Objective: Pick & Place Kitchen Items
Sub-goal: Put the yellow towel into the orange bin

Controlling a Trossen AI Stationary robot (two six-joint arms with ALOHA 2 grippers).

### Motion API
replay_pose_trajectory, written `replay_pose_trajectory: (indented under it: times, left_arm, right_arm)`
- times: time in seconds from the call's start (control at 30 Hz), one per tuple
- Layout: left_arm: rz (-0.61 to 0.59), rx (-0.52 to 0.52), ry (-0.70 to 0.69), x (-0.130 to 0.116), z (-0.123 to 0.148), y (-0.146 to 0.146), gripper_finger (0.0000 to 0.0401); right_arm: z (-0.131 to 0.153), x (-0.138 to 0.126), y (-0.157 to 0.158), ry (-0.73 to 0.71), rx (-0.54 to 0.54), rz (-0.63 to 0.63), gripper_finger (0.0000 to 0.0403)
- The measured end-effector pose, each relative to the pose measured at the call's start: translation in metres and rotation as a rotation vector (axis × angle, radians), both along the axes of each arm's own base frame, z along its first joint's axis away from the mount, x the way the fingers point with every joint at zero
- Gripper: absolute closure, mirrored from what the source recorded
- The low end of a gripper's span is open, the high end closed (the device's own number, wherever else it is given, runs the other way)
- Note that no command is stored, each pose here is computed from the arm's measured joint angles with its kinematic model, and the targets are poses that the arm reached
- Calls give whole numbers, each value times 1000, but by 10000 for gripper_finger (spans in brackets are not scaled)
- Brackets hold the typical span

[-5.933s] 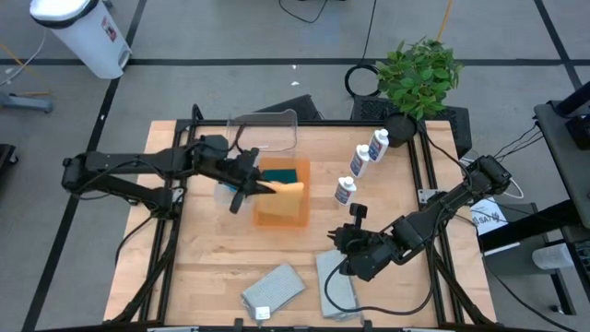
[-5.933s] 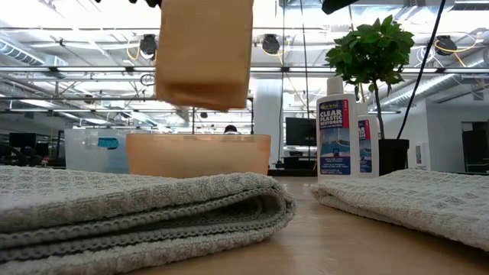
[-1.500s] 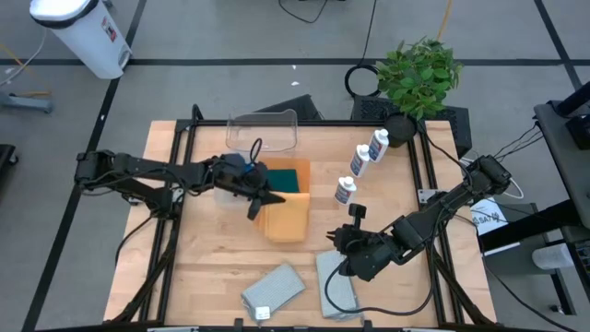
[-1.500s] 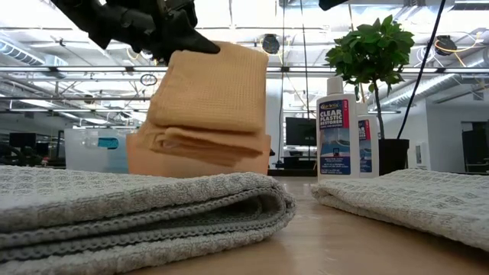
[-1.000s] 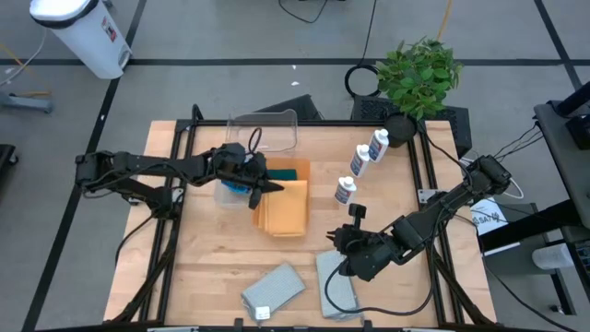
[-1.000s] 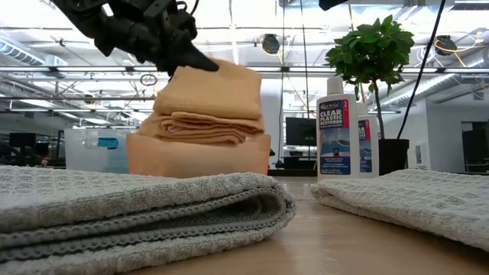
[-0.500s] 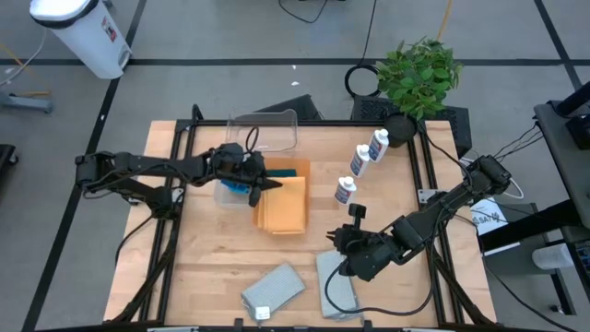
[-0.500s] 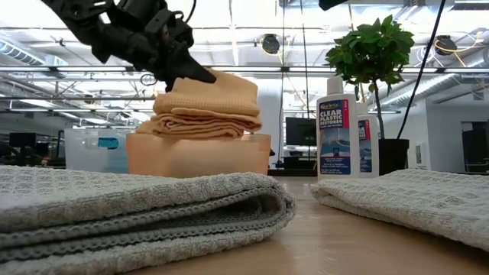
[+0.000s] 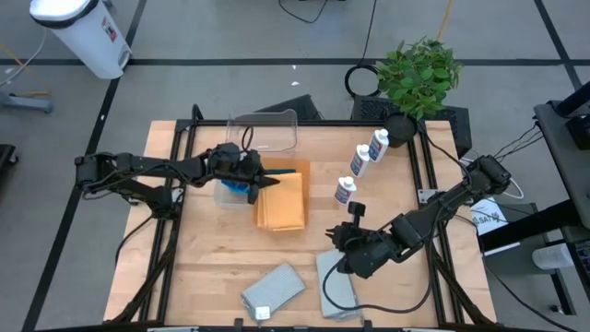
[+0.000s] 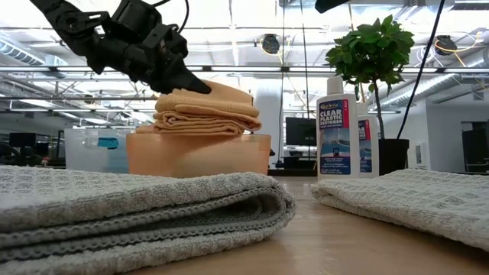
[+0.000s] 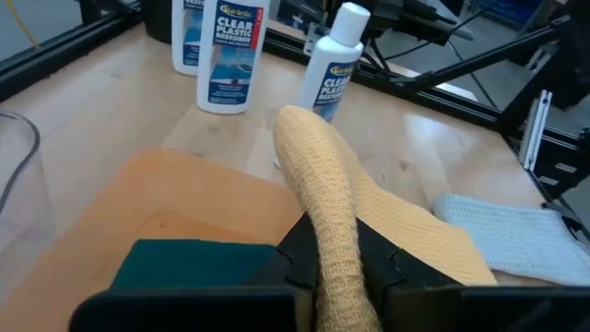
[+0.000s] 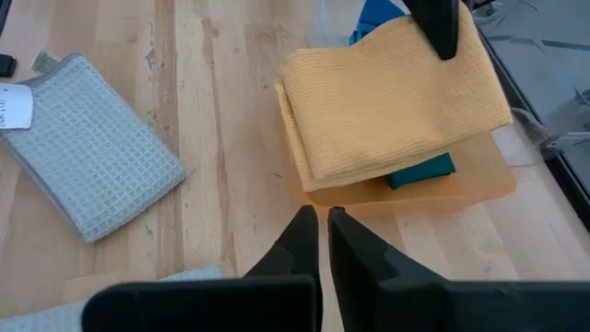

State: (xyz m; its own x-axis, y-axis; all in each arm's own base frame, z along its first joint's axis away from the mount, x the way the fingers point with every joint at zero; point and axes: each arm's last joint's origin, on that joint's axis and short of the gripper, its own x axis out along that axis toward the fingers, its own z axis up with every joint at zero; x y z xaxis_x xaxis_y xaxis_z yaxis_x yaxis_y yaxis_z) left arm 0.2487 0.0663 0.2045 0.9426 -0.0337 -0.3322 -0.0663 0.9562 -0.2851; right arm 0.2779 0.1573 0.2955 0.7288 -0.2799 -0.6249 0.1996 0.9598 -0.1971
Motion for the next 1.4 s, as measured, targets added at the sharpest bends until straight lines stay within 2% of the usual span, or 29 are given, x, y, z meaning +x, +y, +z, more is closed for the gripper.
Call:
replay_pose_trajectory:
  times: [0.3, 0.5, 0.7, 0.93, 1.27, 1.4]
  left_arm:
    - [41, 59, 10, 0, -1, 1, 382]
    - [55, 62, 23, 2, -4, 2, 374]
    - [56, 35, 90, 13, -28, 6, 382]
    - [59, 38, 101, 26, -54, 10, 376]
    - [205, 171, 155, 25, -58, 15, 381]
    - [304, 213, 197, 23, -60, 18, 348]
  right_arm:
    - [0, 1, -1, 1, 1, -2, 401]
    - [0, 1, -1, 1, 1, -3, 401]
    - [0, 1, -1, 1, 1, -3, 402]
    - [0, 0, -1, 1, 1, -2, 402]
    - [0, 0, -1, 2, 0, -2, 402]
    - [0, 0, -1, 1, 1, -2, 402]
